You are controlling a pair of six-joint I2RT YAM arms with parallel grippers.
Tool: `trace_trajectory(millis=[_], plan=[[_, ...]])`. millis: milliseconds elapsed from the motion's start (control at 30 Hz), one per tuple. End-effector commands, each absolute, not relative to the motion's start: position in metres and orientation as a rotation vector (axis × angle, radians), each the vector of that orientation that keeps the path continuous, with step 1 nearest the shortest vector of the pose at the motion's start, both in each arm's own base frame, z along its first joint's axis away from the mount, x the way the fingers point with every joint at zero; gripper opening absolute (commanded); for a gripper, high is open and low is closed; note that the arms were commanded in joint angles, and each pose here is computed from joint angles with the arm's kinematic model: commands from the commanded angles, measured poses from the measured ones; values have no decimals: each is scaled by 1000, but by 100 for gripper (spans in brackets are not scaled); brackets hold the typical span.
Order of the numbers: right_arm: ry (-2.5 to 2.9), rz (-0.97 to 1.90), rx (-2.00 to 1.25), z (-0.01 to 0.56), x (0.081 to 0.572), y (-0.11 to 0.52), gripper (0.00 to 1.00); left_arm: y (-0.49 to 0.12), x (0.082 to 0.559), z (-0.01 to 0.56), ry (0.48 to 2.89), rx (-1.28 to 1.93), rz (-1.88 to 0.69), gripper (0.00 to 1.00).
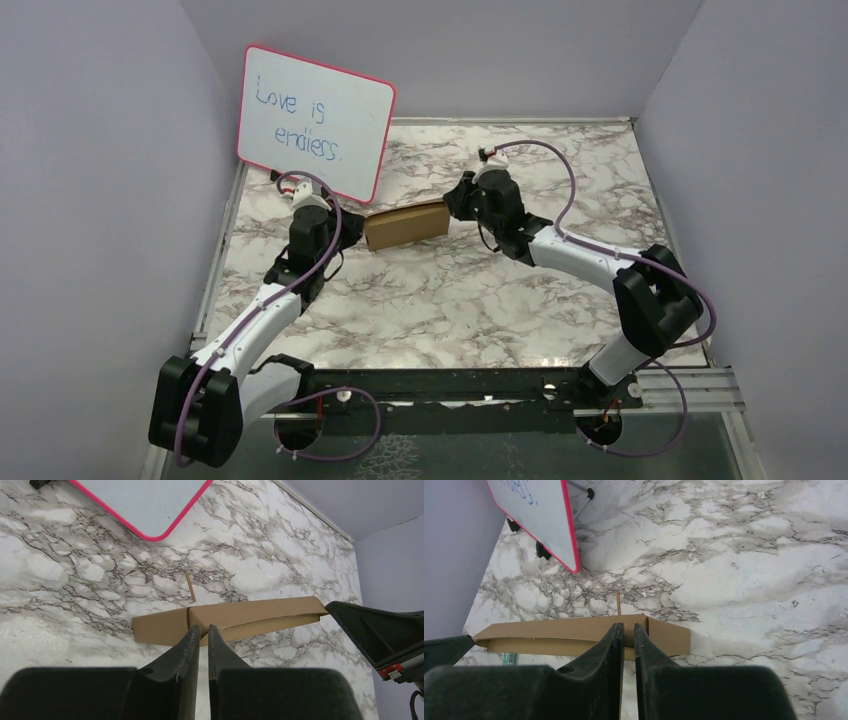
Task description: Fold the paper box
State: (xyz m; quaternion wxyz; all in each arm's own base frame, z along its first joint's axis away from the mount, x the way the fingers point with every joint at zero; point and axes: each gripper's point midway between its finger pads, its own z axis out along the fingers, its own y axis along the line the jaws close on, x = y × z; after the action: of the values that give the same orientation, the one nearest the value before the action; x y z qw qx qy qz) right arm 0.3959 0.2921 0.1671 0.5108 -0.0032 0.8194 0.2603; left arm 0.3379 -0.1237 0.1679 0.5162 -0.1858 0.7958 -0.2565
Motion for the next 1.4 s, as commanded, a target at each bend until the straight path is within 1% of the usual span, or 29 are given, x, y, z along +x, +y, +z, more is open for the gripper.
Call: trace_trajectory(millis=[0, 300, 433, 533, 600, 667, 800, 933, 1033, 1100, 1233, 1367], plan=[[2127, 482, -112, 103, 371, 268, 17, -109, 305, 106, 2126, -467, -491, 13], [2119, 423, -151, 88, 369, 259, 18, -108, 305, 102, 2135, -486, -489, 29], [2126, 399, -184, 78, 369, 257, 18, -111, 308, 102, 2150, -479, -498, 34], [2134, 382, -205, 70, 367, 255, 19, -107, 308, 97, 2166, -501, -500, 35], [2139, 382, -216, 68, 365, 254, 19, -109, 307, 100, 2159, -506, -548, 35], [2135, 395, -227, 69, 363, 255, 20, -116, 307, 112, 2131, -492, -620, 37], [2118, 430, -265, 78, 362, 261, 21, -124, 310, 152, 2039, -460, -707, 50], [2098, 481, -285, 87, 360, 269, 23, -126, 314, 183, 1971, -488, -762, 68], [2095, 493, -290, 88, 359, 270, 23, -129, 321, 189, 1953, -517, -794, 76], [2095, 493, -290, 88, 359, 270, 23, -131, 331, 191, 1939, -529, -813, 78], [2091, 504, -289, 90, 358, 271, 24, -137, 341, 183, 1949, -553, -851, 79], [2087, 519, -291, 92, 357, 273, 24, -138, 347, 167, 1983, -567, -835, 76]])
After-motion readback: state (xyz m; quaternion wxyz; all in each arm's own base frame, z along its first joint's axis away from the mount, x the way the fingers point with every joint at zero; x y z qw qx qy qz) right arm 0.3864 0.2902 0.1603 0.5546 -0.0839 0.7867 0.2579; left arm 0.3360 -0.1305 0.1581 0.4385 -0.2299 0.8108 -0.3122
